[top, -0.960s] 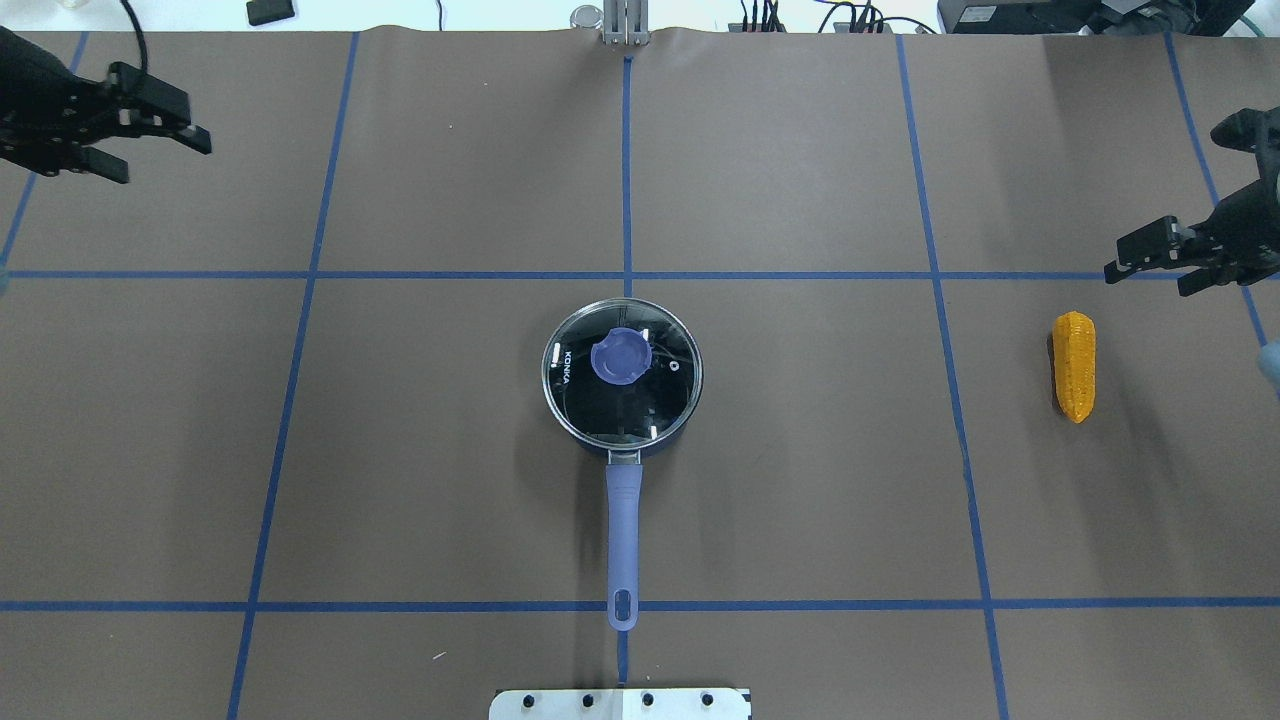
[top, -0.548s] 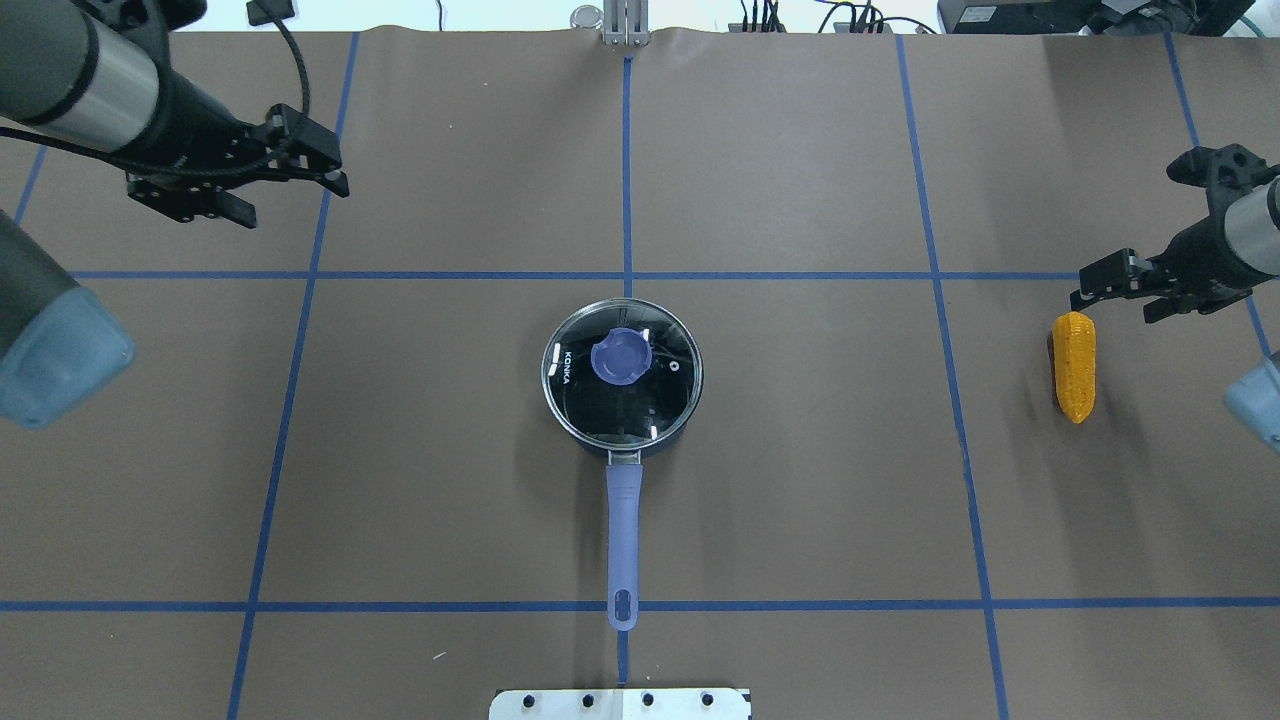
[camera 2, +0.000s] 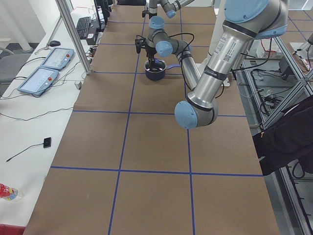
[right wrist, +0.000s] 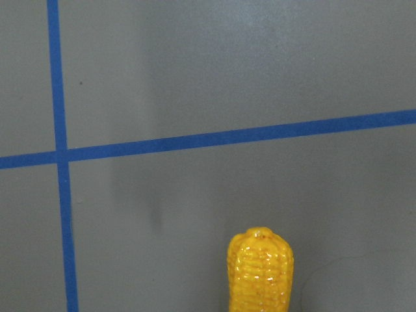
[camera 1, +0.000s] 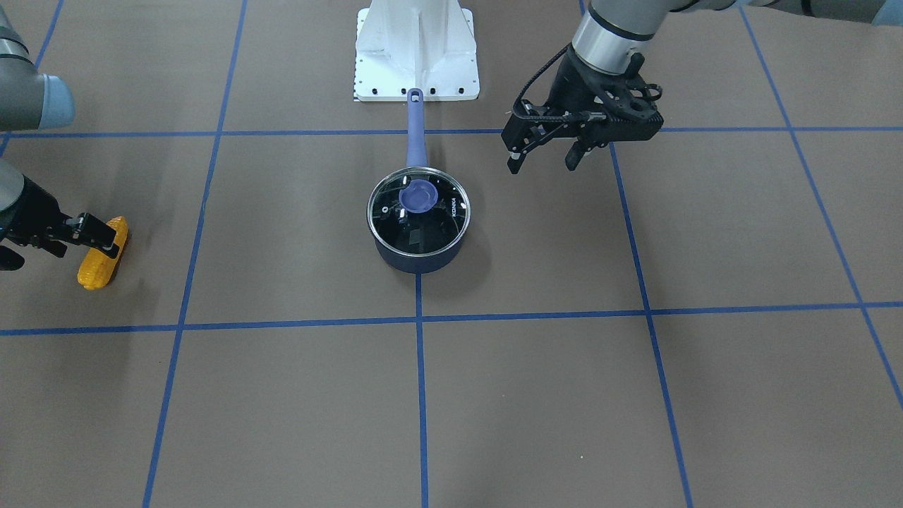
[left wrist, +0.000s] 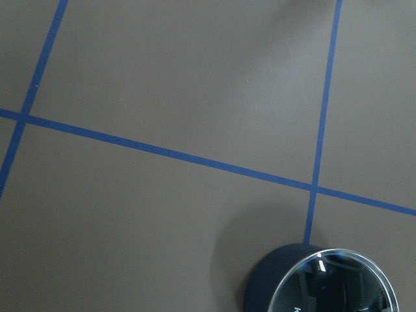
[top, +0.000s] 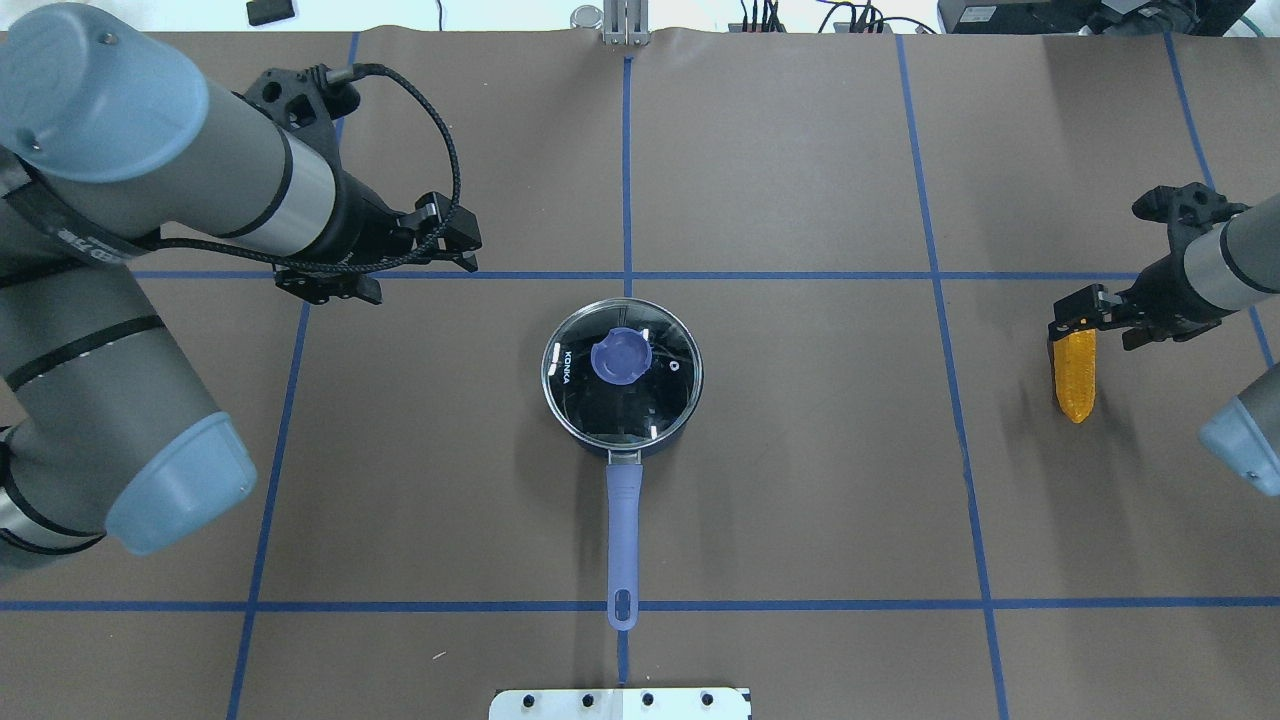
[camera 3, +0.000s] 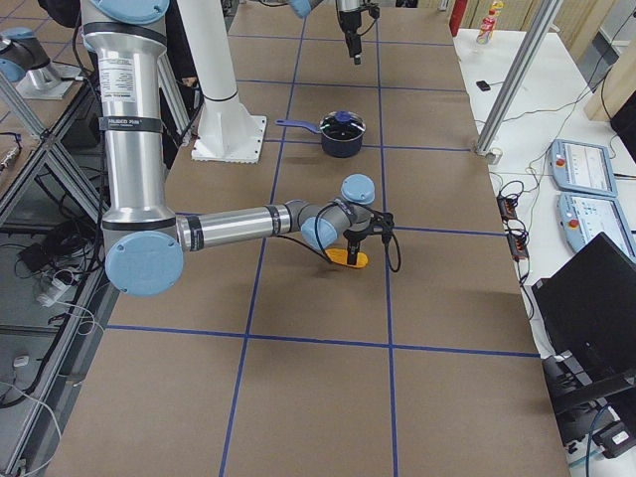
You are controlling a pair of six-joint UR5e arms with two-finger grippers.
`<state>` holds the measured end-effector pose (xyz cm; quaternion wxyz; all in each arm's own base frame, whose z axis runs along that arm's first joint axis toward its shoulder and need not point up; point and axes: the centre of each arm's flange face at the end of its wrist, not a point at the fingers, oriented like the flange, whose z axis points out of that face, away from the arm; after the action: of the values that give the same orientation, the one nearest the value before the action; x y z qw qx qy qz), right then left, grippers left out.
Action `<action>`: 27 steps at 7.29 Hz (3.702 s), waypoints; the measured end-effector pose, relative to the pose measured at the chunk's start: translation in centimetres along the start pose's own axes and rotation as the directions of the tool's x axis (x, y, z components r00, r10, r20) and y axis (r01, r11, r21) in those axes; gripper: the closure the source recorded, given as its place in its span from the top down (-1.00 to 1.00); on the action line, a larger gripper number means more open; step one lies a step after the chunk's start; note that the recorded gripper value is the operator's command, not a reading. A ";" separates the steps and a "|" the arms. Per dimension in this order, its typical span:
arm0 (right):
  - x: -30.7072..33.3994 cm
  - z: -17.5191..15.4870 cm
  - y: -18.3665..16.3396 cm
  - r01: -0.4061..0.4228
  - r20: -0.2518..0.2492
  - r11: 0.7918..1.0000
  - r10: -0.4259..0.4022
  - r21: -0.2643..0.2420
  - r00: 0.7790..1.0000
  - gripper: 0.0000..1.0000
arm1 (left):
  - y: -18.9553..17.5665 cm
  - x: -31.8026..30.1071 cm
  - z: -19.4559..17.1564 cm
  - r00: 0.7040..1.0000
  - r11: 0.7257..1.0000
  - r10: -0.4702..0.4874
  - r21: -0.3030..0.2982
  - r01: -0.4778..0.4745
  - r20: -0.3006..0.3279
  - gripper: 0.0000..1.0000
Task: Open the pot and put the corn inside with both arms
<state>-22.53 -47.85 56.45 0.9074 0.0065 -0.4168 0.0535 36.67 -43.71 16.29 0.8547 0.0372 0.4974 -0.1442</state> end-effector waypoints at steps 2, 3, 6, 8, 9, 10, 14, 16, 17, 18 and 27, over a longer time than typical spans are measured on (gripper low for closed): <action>1.8 1.7 0.6 0.013 0.002 1.000 -0.013 0.001 1.000 0.99 | 3.3 2.3 1.4 1.000 1.000 0.004 0.005 -0.004 -0.002 0.96; 2.3 2.5 0.8 0.017 0.004 1.000 -0.017 -0.001 1.000 0.98 | 3.9 2.8 1.6 1.000 1.000 0.006 0.007 -0.006 -0.002 0.96; 1.7 3.1 0.8 0.026 0.014 1.000 -0.026 -0.004 1.000 0.49 | 4.7 3.4 1.9 1.000 1.000 -0.003 0.002 0.003 -0.006 0.96; 1.2 3.1 0.7 0.030 0.021 1.000 -0.030 -0.005 0.999 0.17 | 4.8 3.5 2.0 1.000 1.000 -0.004 0.001 0.004 -0.006 0.96; 1.0 3.1 0.5 0.033 0.026 0.999 -0.033 -0.006 0.999 -0.02 | 4.8 3.5 2.0 1.000 1.000 -0.003 0.001 0.003 -0.006 0.96; 0.5 3.0 0.3 0.037 0.032 0.999 -0.037 -0.007 0.999 -0.17 | 4.9 3.6 2.0 1.000 1.000 -0.002 0.000 0.002 -0.006 0.96; -1.1 2.7 -0.1 0.049 0.067 0.998 -0.048 -0.028 0.997 -0.38 | 4.8 4.7 2.8 1.000 1.000 -0.001 -0.004 0.001 -0.003 0.96; -2.2 2.1 -0.6 0.054 0.086 0.998 -0.051 -0.031 0.995 -0.39 | 5.2 6.5 4.5 1.000 1.000 0.001 0.005 -0.001 0.010 0.96; -3.0 1.3 -1.5 0.046 0.098 0.998 -0.043 -0.035 0.994 -0.39 | 5.2 8.0 5.5 1.000 1.000 -0.003 0.010 0.003 0.017 0.96; -3.7 0.4 -2.6 0.033 0.107 0.999 -0.029 -0.040 0.994 -0.39 | 5.1 9.4 6.3 1.000 1.000 -0.006 0.012 0.006 0.025 0.96; -4.3 -2.4 -4.4 0.011 0.152 0.999 -0.004 -0.044 0.988 -0.38 | 4.5 13.3 11.6 0.991 0.999 0.034 -0.004 -0.034 0.129 0.96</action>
<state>-23.03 -52.53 51.75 0.8731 -0.0083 -0.4858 0.0400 53.87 -44.59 10.37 0.8874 0.0354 0.4406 -0.1311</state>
